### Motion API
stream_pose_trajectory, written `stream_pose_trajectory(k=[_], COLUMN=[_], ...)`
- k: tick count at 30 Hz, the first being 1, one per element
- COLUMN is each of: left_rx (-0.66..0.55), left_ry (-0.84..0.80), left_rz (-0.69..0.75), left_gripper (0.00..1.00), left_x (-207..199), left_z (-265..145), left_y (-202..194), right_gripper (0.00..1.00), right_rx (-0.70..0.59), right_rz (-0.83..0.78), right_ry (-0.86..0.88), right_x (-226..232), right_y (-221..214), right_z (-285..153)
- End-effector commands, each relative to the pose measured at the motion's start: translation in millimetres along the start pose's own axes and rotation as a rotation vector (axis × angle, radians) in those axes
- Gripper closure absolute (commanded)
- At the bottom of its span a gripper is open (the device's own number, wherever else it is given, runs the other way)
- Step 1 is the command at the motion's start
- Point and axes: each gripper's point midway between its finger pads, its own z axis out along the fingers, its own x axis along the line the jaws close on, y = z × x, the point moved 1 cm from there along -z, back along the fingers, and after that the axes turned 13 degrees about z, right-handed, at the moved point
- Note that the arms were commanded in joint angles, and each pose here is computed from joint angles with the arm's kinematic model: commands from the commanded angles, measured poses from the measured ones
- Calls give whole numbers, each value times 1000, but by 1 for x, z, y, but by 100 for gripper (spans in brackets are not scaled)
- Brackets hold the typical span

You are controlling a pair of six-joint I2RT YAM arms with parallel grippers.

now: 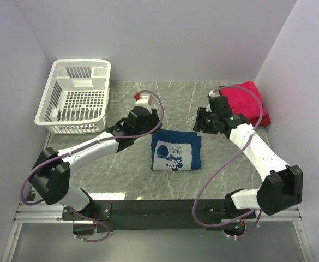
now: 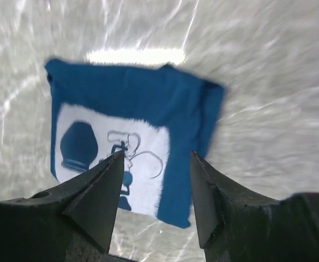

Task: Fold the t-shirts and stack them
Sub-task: Fold the tshirt, then neatly place the folded tshirt to the corner

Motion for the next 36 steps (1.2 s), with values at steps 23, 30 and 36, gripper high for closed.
stream_pose_trajectory(k=[23, 30, 36], left_rx=[289, 330, 332], left_ry=[-131, -107, -117], left_rz=[-58, -65, -73], left_gripper=[57, 57, 57], left_x=[-51, -38, -37], left_z=[21, 16, 16], left_y=[-150, -178, -184], right_gripper=[30, 28, 27], right_rx=[284, 325, 355], right_rz=[150, 193, 234], right_ry=[-52, 23, 76], right_x=[-62, -51, -46], right_y=[-139, -149, -160], right_z=[66, 77, 89])
